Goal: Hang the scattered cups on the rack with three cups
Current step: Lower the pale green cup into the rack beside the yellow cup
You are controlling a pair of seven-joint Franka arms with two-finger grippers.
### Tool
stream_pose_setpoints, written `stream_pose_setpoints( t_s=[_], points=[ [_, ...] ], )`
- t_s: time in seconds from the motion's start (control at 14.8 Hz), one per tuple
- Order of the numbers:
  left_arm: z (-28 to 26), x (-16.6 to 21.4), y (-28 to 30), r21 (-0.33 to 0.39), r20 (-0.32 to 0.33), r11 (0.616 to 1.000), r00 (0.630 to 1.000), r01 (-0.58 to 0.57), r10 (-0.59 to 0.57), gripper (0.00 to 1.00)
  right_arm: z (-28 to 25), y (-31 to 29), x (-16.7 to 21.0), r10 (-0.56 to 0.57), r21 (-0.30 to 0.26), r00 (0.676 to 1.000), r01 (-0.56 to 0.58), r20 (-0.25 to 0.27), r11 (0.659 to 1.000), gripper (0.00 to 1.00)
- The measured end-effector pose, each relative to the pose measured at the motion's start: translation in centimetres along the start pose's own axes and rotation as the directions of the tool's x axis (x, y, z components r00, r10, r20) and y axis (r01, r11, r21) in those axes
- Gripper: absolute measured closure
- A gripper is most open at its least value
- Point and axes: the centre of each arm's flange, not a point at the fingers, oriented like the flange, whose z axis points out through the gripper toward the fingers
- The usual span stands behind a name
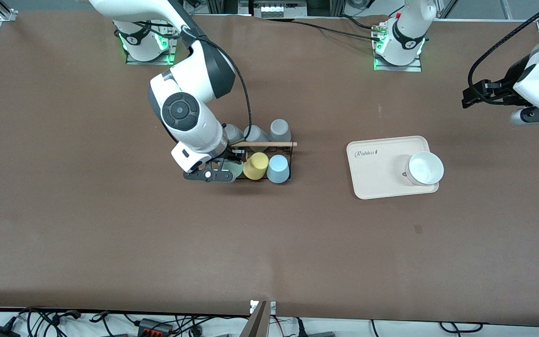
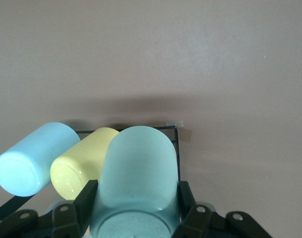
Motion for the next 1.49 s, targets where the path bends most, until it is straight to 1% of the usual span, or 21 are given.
stream_pose_setpoints(
  t_s=[0.27,0.54,0.74,1.49],
  points=[
    [0.0,0.0,0.0,0.000,0.001,1.000,1.000,0.000,0.000,0.00,2.3,0.3,0.4,0.011,-0.020,1.000,-0.010,0.024,1.000,0.30],
    [0.1,0.1,0.0,0.000,0.002,1.000,1.000,0.000,0.000,0.00,4.7,-0.5,0.7,0.031,-0.014,0.999,-0.031,0.010,0.999,0.30],
    [0.1,0.1,0.0,0.000,0.002,1.000,1.000,0.000,0.000,0.00,6.3,-1.1,0.4,0.034,-0.023,0.999,-0.033,0.019,0.999,0.30],
    [0.2,0.1,0.0,0.000,0.003,1.000,1.000,0.001,-0.001,0.00,7.5,-0.9,0.5,0.040,-0.033,0.999,-0.039,0.028,0.999,0.30]
  ],
)
